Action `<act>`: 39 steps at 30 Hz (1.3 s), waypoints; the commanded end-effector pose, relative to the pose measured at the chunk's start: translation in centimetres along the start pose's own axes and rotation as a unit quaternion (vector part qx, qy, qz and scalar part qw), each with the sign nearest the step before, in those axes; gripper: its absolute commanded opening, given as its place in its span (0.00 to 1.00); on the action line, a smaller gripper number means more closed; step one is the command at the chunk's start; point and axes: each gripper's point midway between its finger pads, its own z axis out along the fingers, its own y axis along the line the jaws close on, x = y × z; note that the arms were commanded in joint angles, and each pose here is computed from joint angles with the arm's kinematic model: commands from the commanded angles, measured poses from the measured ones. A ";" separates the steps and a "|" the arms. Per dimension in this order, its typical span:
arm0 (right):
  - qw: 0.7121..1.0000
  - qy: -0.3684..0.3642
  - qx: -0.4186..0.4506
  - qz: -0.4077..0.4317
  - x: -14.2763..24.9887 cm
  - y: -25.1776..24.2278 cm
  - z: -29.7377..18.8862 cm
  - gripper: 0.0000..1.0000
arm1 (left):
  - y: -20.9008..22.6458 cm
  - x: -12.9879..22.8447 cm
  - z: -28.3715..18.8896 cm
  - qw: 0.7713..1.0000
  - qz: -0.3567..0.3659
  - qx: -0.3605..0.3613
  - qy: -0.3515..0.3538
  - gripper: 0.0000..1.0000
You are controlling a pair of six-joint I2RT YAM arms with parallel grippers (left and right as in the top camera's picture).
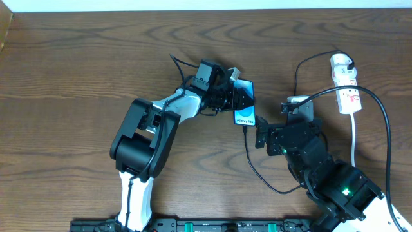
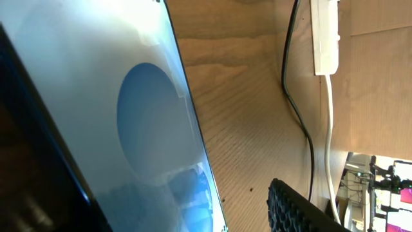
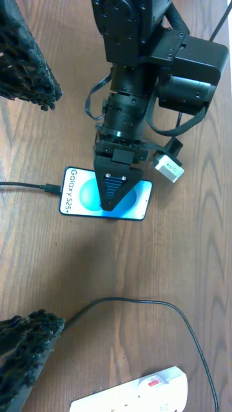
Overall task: Plug charger to phone and switch on socket
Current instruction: 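Lower the phone flat onto the table with the left gripper and release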
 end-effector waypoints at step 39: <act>0.999 0.035 -0.035 0.002 1.1 1.9 1.1 0.99 | 5.2 -1.6 -1.0 0.988 0.025 -0.147 -0.048 0.72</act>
